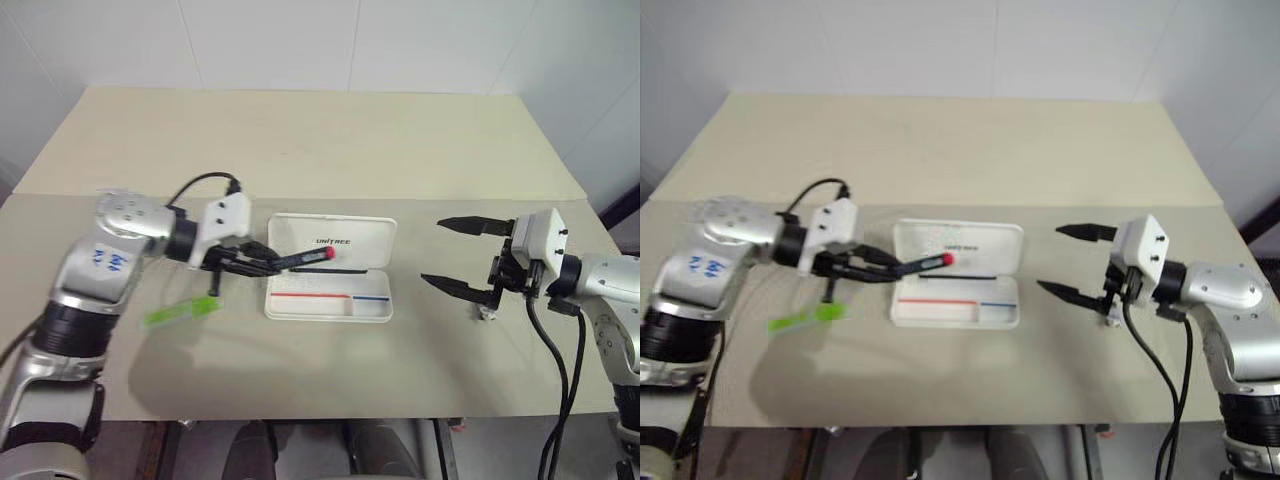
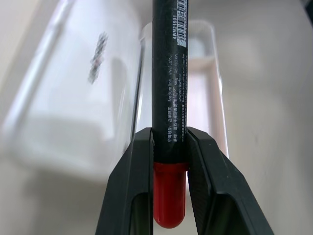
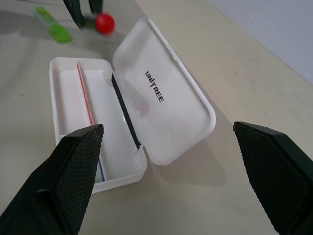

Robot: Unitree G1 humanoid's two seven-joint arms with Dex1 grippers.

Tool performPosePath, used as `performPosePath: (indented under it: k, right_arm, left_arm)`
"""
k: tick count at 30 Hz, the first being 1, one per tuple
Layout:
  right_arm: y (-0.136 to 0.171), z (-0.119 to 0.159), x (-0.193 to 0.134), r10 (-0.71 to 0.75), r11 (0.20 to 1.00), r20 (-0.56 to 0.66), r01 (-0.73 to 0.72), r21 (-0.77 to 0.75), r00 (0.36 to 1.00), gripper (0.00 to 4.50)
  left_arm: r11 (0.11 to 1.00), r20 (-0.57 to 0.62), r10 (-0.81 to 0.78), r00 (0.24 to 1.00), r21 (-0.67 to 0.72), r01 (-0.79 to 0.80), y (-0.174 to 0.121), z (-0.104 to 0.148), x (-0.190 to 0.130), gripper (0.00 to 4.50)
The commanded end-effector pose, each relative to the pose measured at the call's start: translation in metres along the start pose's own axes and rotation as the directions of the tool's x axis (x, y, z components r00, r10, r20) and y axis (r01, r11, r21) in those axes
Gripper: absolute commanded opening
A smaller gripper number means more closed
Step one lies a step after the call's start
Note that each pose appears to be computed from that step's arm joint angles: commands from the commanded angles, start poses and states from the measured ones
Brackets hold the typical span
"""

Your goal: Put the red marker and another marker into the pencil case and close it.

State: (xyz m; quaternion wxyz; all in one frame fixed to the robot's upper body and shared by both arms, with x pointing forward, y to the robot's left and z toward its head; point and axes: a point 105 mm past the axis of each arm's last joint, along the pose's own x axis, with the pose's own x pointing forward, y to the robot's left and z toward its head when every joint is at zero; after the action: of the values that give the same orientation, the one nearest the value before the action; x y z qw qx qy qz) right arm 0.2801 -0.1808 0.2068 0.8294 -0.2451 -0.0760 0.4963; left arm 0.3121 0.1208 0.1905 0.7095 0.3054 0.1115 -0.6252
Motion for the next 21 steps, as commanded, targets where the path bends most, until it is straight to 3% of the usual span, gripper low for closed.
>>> performPosePath:
  k: [1,7,16,21]
  right_arm:
    - [-0.001,0.015,-0.009,-0.044,0.998,0.011,0.045,-0.044,0.999,4.5]
    - [0.007,0.022,-0.012,-0.089,0.995,0.015,0.089,-0.038,0.996,4.5]
    - [0.013,0.027,-0.013,-0.124,0.992,0.012,0.125,-0.03,0.992,4.5]
    - [0.012,0.028,-0.01,-0.128,0.991,0.023,0.129,-0.028,0.991,4.5]
  left_arm:
    - [0.999,-0.007,-0.007,1.0,0.038,0.007,0.006,0.008,0.019,0.56]
    - [0.997,-0.017,-0.029,0.999,0.068,0.03,0.006,0.009,0.062,0.56]
    - [0.993,-0.126,-0.027,0.992,0.11,0.041,0.007,-0.009,0.071,0.56]
    - [0.992,-0.096,0.005,0.995,0.126,0.007,0.014,0.0,0.077,2.14]
